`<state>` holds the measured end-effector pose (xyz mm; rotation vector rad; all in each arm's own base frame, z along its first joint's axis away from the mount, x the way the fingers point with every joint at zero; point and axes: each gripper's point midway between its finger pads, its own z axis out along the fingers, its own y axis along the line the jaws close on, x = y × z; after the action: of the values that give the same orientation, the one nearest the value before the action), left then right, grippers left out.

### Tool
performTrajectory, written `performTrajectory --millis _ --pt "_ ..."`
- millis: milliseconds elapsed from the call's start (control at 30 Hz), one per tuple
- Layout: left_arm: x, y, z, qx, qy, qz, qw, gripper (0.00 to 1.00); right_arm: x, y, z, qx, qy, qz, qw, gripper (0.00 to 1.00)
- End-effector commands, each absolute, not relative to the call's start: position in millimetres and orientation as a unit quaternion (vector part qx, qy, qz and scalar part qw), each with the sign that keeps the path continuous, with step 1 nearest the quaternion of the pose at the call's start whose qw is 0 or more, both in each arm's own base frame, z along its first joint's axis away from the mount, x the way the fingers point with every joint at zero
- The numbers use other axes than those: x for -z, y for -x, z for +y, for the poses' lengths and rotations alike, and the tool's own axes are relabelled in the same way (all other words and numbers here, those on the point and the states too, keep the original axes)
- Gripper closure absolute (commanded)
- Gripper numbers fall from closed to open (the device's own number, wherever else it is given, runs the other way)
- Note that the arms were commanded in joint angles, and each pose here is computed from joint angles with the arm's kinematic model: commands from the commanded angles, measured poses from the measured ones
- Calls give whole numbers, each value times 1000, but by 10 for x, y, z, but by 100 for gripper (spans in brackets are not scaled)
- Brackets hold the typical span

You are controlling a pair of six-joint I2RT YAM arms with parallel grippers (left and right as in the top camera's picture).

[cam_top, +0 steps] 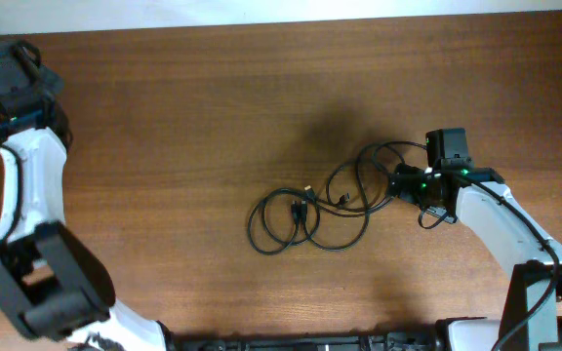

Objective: Untangle cables

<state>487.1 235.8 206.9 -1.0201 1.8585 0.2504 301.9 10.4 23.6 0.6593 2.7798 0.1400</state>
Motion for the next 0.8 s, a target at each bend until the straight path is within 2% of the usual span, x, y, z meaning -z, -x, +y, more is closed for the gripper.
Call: performTrajectory --millis 0,100,133,167,200,367,533,667,767 --pt "-1426 -4998 2351 -103 406 800 429 94 -182 -2977 104 -42 -224 965 133 1" --pt "-948 -5000 2352 -108 408 819 389 85 -182 -2977 104 -42 -224 965 133 1" --pt "-791 -4989 2347 -109 409 825 374 75 -182 -2977 104 -42 -224 965 133 1" --pt "-681 -4975 2343 -111 409 830 363 44 -182 -2977 104 -42 -224 965 133 1" --pt "-619 -4966 2340 -111 409 832 357 1 -182 -2977 104 -42 -224 965 133 1" --pt "-811 -4961 2373 -111 412 828 363 1 -182 -2977 104 -42 -224 965 133 1" --pt "-1570 -5039 2241 -67 396 824 400 1 -182 -2977 104 -42 -224 965 133 1" --pt "-2350 -5072 1828 42 343 821 454 1 -182 -2977 104 -42 -224 965 133 1" --pt "-2795 -4944 1485 112 300 821 473 1 -182 -2977 104 -42 -224 965 133 1"
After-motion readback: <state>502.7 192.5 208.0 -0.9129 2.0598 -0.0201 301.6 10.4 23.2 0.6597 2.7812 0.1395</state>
